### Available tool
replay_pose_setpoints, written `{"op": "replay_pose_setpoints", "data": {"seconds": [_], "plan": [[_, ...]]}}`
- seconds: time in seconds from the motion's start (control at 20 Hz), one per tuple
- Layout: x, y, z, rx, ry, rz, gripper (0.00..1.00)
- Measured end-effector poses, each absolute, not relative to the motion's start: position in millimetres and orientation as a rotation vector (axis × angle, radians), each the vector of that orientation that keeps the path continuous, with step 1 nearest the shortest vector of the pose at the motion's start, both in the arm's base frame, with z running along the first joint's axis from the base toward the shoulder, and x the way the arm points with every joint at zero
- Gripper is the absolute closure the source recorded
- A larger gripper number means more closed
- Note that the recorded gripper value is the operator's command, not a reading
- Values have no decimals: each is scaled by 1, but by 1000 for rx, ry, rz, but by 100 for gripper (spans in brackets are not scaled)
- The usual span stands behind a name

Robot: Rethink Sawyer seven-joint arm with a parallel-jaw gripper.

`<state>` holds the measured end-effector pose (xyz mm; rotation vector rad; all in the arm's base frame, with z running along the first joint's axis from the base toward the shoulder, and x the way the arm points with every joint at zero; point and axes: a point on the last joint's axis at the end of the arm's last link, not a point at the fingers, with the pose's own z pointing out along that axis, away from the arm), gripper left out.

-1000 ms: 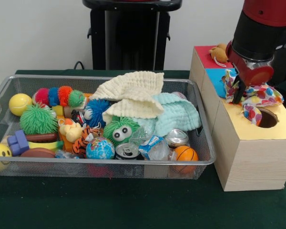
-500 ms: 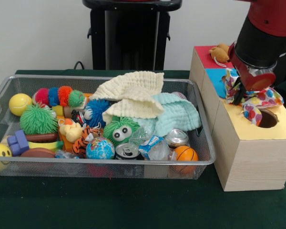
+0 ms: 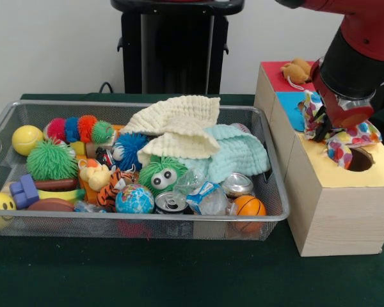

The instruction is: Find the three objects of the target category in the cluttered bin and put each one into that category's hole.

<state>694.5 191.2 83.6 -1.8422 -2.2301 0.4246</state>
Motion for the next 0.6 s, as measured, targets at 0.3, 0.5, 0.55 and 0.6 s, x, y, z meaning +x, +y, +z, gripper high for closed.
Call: {"op": "replay_pose_setpoints", "data": {"seconds": [0.3, 0.5, 0.55, 0.6], "plan": [[702, 194, 88, -1846, -2220, 412, 100], [709, 197, 97, -1859, -2222, 375, 100], [710, 197, 99, -1862, -2223, 370, 100], [713, 198, 108, -1871, -2229, 351, 100]]}}
